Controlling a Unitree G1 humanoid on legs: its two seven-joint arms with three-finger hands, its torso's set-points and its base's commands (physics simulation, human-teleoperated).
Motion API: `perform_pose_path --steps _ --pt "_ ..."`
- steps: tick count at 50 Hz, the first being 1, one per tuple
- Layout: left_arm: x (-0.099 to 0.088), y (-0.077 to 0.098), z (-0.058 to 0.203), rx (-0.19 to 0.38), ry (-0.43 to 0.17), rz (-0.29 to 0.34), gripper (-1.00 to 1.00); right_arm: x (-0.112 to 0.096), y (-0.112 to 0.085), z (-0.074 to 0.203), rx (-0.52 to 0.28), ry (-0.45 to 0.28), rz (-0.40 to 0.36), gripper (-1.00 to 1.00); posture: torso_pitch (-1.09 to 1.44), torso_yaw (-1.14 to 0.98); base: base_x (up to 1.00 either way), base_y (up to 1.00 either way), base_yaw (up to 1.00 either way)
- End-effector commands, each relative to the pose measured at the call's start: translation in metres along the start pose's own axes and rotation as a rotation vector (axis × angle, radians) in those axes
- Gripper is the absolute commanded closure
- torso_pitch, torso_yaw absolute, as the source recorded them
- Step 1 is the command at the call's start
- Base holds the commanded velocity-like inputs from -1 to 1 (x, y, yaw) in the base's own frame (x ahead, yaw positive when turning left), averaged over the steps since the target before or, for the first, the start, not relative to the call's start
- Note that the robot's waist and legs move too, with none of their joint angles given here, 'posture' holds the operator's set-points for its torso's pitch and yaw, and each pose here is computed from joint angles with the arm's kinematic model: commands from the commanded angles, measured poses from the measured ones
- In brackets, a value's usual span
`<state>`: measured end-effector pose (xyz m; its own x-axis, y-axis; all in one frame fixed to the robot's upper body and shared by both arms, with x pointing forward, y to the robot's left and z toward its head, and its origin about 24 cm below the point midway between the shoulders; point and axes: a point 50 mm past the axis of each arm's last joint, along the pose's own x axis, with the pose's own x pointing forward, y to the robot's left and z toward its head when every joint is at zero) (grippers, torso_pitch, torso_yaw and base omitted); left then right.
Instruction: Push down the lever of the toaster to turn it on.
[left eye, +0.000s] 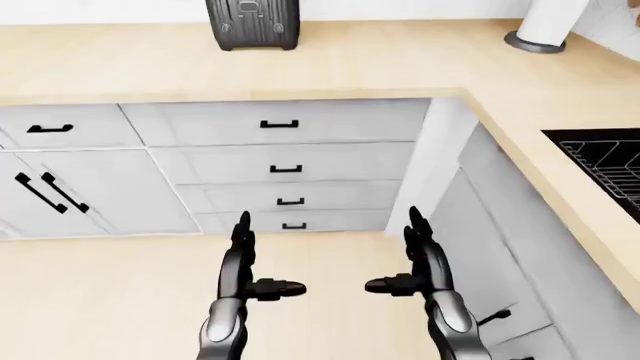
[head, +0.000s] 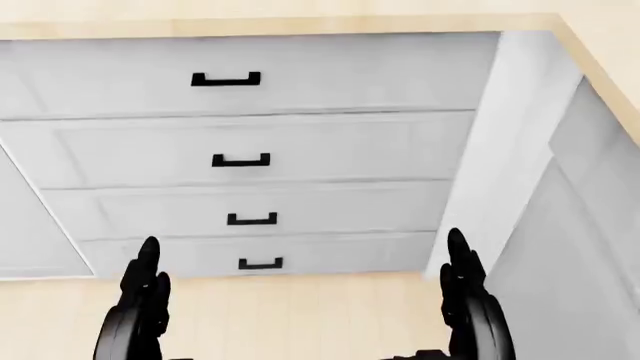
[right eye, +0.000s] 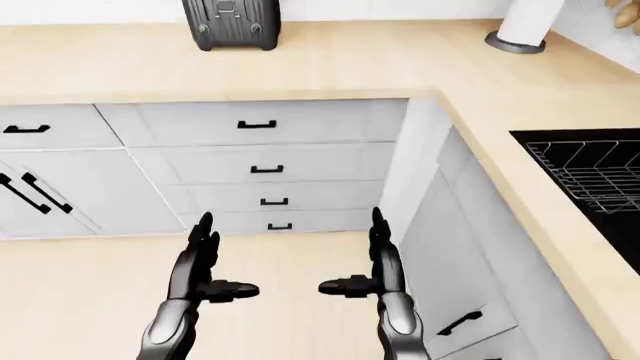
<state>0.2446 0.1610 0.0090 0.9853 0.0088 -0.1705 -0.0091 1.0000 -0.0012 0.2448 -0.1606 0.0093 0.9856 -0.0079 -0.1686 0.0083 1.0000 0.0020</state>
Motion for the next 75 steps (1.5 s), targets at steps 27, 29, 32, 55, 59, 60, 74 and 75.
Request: perform_pose_path --steps 27,29,32,55,59,60,74,75 --pt "-0.013 -0.004 0.035 0.046 -0.151 -0.078 -1.00 -0.006 0.008 0.036 -0.090 -0.193 -0.025 -1.00 0.00 0.00 0.00 0.31 0.00" --pt "-0.013 -0.004 0.035 0.048 -0.151 -0.080 -1.00 -0.006 0.008 0.034 -0.087 -0.198 -0.018 -1.00 0.00 0.00 0.00 1.00 0.00" --pt "-0.014 -0.004 0.035 0.048 -0.152 -0.081 -1.00 -0.007 0.008 0.035 -0.081 -0.206 -0.015 -1.00 0.00 0.00 0.00 0.71 0.00" --pt "-0.021 -0.007 0.037 0.060 -0.162 -0.096 -1.00 -0.005 0.010 0.034 -0.072 -0.212 0.002 -1.00 0.00 0.00 0.00 0.00 0.00" --pt "-0.022 -0.008 0.036 0.064 -0.164 -0.098 -1.00 -0.005 0.011 0.034 -0.093 -0.207 -0.002 -1.00 0.00 0.00 0.00 0.26 0.00" --pt "-0.022 -0.008 0.036 0.064 -0.164 -0.099 -1.00 -0.005 0.011 0.034 -0.099 -0.205 -0.004 -1.00 0.00 0.00 0.00 1.00 0.00" --pt "-0.024 -0.009 0.038 0.067 -0.169 -0.100 -1.00 -0.009 0.011 0.041 -0.089 -0.223 0.002 -1.00 0.00 0.00 0.00 0.75 0.00" --pt "-0.024 -0.008 0.037 0.067 -0.169 -0.100 -1.00 -0.009 0.011 0.042 -0.087 -0.224 0.003 -1.00 0.00 0.00 0.00 0.00 0.00"
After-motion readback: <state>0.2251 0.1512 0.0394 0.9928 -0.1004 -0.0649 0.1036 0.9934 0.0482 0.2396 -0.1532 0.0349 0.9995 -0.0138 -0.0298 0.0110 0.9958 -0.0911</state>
